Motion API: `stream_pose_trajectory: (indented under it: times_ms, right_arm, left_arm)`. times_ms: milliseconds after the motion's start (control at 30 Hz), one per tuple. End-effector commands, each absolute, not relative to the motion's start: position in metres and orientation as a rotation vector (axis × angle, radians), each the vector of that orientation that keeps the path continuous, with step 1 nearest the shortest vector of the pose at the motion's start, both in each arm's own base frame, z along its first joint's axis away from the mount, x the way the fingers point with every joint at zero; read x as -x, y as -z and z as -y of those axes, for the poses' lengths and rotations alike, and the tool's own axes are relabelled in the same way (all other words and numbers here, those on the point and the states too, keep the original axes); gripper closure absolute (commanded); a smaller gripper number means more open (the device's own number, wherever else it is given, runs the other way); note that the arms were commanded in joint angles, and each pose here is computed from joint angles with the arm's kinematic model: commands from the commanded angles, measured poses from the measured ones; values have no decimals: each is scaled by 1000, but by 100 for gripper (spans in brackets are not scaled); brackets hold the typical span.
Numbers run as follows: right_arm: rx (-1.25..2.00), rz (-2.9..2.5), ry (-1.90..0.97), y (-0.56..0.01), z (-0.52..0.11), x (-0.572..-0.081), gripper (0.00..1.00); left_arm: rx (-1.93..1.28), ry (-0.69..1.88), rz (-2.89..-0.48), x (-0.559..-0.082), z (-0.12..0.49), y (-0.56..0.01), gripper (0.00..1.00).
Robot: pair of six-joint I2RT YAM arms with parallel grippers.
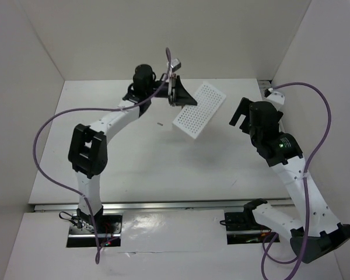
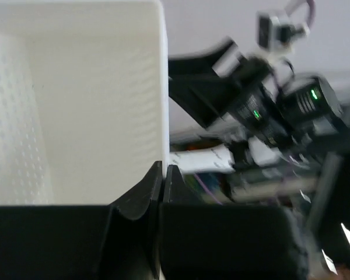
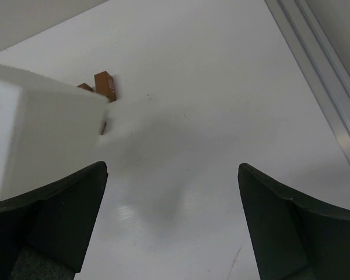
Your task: Build the wood block tower
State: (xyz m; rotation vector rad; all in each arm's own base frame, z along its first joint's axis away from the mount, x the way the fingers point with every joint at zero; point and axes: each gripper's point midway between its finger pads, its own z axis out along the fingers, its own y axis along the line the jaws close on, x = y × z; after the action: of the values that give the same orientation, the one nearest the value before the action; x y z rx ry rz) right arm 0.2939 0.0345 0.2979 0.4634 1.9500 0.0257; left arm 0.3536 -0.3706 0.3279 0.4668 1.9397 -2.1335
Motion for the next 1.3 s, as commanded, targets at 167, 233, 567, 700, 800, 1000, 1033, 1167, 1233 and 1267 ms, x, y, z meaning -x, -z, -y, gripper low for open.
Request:
stream_pose_trajectory:
  times_ms: [167, 233, 567, 700, 800, 1000, 1033, 1167, 1233, 1267]
  right_arm:
    - [-449, -1940, -12, -301, -33, -294, 0]
    - [-441, -1954, -16, -297, -37, -300, 0]
    - [-407, -2036, -21, -261, -51, -316, 0]
    - [-364, -2100, -47, -242, -63, -325, 0]
    - [-325, -2166, -59, -225, -72, -329, 0]
    - [-252, -2306, -85, -191, -94, -346, 0]
    - [-247, -2316, -91, -187, -97, -351, 0]
    - [-233, -2316, -132, -183, -108, -366, 0]
    - [-242, -2332, -128, -175, -111, -373, 0]
    - [-242, -2343, -122, -171, -111, -373, 0]
  left_arm:
    - [-250, 1041, -2272, -428, 238, -289, 100]
    - [-190, 882, -2327, -434, 212, -275, 100]
    - [22, 127, -2422, -463, 107, -229, 100]
    - [46, -4, -2486, -465, 101, -194, 100]
    - [77, -115, -2497, -474, 93, -171, 100]
    - [97, -283, -2554, -475, 69, -132, 100]
    - [106, -292, -2566, -473, 64, -127, 100]
    - [140, -347, -2534, -480, 45, -123, 100]
    - [141, -392, -2536, -484, 30, -118, 100]
    - [146, -404, -2528, -487, 29, -119, 100]
